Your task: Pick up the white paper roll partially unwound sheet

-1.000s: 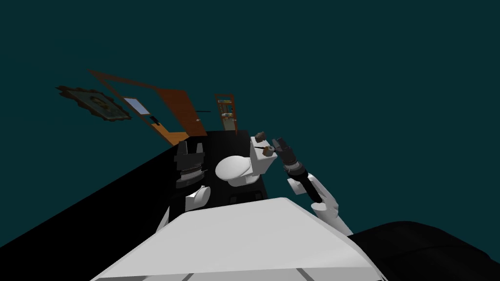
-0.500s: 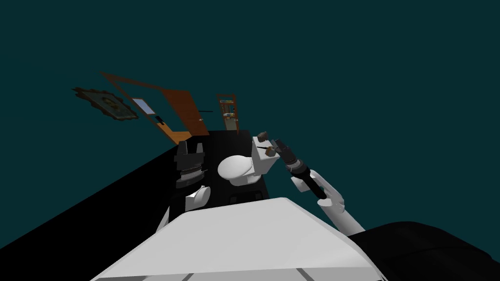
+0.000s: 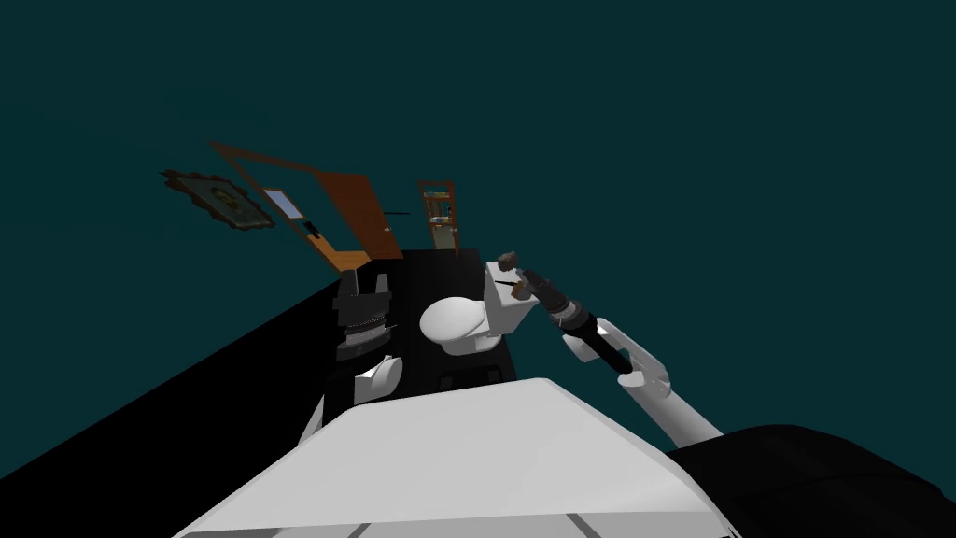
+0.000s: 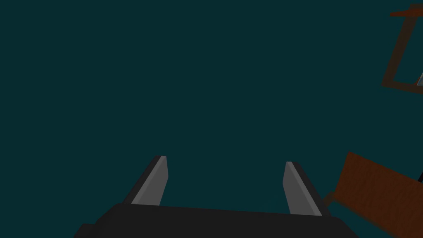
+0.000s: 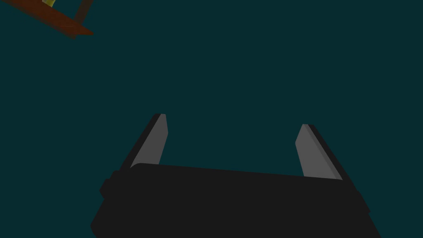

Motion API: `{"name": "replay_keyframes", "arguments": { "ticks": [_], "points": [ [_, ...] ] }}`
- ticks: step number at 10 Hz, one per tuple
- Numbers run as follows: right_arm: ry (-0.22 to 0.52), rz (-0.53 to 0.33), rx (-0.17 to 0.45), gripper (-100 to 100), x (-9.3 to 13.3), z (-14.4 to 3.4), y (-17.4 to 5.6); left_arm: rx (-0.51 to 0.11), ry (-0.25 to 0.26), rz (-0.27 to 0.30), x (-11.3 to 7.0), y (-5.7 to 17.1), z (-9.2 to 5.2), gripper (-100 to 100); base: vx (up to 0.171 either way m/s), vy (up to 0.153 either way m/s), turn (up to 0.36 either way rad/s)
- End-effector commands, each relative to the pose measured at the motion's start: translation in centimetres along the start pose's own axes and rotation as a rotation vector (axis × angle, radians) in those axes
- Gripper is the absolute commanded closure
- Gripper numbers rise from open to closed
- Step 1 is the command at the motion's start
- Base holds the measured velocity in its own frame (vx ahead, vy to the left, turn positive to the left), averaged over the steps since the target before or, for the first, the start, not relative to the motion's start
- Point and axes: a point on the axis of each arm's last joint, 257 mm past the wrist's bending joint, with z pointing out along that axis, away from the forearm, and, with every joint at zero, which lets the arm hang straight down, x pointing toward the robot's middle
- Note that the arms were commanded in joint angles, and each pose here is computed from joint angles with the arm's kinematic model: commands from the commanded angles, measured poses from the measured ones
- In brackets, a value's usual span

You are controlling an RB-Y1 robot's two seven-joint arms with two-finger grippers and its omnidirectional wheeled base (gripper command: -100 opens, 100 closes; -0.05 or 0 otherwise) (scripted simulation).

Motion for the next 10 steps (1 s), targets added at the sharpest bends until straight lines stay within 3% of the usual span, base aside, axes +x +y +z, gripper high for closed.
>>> {"name": "replay_keyframes", "arguments": {
  "ticks": [1,10],
  "points": [
    [0.047,-0.006,0.002,-100,0.3,0.0,-0.2,0.0,0.0,0.0,0.0,0.0,0.0,0,-0.002,0.043,0.038],
    [0.288,-0.057,0.036,-100,1.3,-0.3,-1.5,0.0,0.0,0.0,0.0,0.0,0.0,0,-0.001,0.032,0.027]
  ]
}}
